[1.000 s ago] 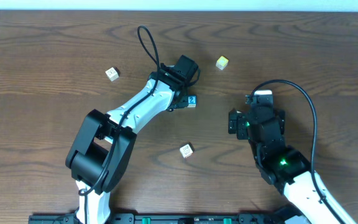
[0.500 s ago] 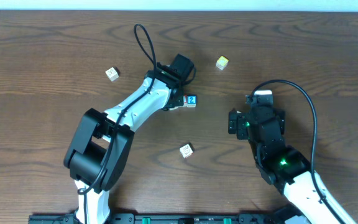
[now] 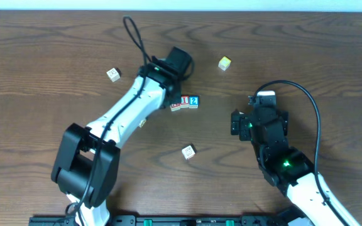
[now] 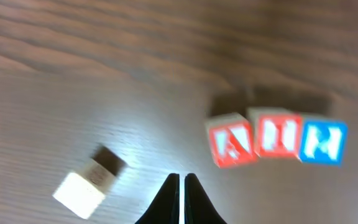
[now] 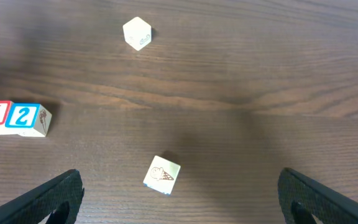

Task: Spell out Ai2
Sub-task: 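Open the left gripper and lift it off the 'A' block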

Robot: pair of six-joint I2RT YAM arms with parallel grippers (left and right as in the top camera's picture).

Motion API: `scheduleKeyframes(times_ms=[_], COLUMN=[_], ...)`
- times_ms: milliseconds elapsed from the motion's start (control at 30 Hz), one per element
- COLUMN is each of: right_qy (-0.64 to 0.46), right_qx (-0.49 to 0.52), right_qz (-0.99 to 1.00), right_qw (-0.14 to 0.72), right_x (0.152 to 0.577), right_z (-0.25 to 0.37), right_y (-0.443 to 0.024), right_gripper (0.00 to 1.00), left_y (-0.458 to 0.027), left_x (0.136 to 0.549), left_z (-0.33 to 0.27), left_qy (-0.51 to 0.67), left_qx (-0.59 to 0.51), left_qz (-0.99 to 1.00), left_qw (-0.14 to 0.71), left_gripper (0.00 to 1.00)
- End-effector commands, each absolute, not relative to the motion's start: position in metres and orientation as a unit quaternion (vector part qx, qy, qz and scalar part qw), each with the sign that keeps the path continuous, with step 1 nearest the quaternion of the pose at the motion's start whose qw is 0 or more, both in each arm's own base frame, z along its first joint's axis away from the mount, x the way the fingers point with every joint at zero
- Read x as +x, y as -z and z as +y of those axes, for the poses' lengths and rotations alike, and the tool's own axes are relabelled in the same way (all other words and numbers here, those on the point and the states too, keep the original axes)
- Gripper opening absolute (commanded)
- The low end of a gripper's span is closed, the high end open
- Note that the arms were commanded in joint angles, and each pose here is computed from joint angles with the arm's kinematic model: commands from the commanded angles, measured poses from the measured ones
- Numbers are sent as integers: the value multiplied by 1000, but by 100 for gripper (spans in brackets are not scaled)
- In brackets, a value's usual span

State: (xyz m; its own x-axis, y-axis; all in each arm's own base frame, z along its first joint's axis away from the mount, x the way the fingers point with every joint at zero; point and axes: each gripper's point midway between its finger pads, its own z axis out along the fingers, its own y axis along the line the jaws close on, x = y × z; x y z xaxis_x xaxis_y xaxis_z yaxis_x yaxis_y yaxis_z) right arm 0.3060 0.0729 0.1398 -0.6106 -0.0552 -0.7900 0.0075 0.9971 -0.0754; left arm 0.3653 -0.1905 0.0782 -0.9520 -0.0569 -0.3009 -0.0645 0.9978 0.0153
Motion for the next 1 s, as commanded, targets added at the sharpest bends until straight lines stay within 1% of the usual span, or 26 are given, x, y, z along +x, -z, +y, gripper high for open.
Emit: scheduleKeyframes(times_ms=[0, 100, 200, 533, 733, 967], right_qy=[43, 43, 43, 43, 43, 43], right_qx=[-9, -9, -8, -9, -9, -9], right_qz=[895, 895, 895, 895, 895, 895], right_qw=[445, 445, 445, 445, 445, 445], right_x=[308, 308, 308, 308, 308, 308], right_z=[69, 69, 69, 69, 69, 69], right_y=[-143, -143, -143, -143, -143, -143], right_gripper=[99, 99, 99, 99, 99, 99], left_y=[-60, -49, -43, -27, -22, -5], left_x=[338, 324, 318, 324, 327, 331], left_z=[-203, -208, -215, -223, -222, -215], left_qy=[-11, -14, -5, 21, 14, -1], left_qx=[-23, -23, -31, -45, -48, -55], left_qz=[993, 994, 994, 991, 990, 991], left_qw=[119, 106, 105, 127, 132, 125], left_gripper=[6, 6, 6, 6, 6, 6])
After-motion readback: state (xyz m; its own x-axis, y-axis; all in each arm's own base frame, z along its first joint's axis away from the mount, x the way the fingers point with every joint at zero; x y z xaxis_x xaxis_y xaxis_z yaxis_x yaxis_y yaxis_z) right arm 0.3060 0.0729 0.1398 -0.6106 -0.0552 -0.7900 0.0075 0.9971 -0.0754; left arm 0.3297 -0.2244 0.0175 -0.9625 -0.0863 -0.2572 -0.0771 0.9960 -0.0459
